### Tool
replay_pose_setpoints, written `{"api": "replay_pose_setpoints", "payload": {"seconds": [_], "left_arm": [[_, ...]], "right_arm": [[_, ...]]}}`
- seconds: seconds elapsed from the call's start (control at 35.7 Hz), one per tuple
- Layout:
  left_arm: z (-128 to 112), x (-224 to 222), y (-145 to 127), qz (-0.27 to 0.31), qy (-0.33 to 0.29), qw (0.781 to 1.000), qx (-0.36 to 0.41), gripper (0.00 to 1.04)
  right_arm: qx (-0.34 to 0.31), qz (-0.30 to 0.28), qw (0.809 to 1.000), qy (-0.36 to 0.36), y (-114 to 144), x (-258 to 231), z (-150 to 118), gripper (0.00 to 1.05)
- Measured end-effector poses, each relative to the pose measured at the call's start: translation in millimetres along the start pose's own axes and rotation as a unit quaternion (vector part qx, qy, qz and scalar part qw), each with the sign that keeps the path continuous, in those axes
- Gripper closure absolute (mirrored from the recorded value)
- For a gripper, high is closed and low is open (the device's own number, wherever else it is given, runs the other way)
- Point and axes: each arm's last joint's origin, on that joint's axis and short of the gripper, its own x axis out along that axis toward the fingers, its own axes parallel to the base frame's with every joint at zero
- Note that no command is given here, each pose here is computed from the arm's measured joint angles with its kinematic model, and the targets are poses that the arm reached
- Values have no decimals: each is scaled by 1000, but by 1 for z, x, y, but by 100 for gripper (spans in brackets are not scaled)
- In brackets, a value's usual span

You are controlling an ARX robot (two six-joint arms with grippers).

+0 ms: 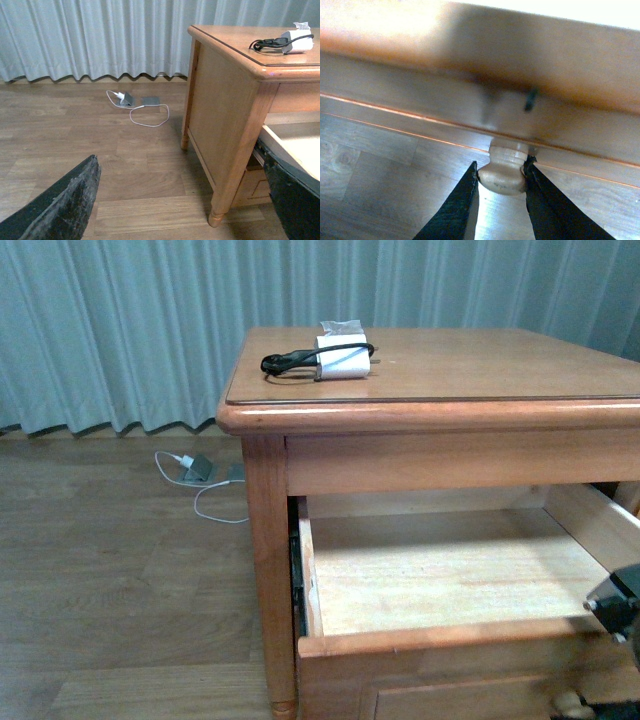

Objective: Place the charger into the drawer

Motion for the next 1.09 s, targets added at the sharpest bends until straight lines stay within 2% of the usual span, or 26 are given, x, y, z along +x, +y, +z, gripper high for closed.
{"api": "replay_pose_setpoints", "payload": {"seconds": [0.17,0.36,0.53,0.64,0.67,0.7,0.73,0.76,0.78,0.81,0.84,0.87,1.09], "left_arm": [[0,0,0,0,0,1000,0,6],[0,0,0,0,0,1000,0,6],[0,0,0,0,0,1000,0,6],[0,0,0,0,0,1000,0,6],[0,0,0,0,0,1000,0,6],[0,0,0,0,0,1000,0,6],[0,0,0,0,0,1000,0,6],[0,0,0,1,0,1000,0,6],[0,0,0,0,0,1000,0,6],[0,0,0,0,0,1000,0,6],[0,0,0,0,0,1000,0,6],[0,0,0,0,0,1000,0,6],[0,0,0,0,0,1000,0,6]], "right_arm": [[0,25,1000,0,7,-25,-1,47],[26,57,996,-62,0,-88,13,8],[45,42,989,-137,-6,-124,18,9],[46,37,987,-153,-6,-129,20,9],[47,8,985,-169,-7,-126,20,12],[40,-49,977,-206,-8,-123,17,17],[35,-96,964,-246,-8,-122,14,22],[34,-119,954,-273,-8,-123,11,26],[40,-172,932,-318,-9,-126,8,33],[41,-190,919,-344,-9,-129,8,38],[42,-201,908,-365,-9,-133,8,45],[41,-201,905,-371,-8,-134,8,50],[41,-196,907,-371,-3,-136,-7,98]]}}
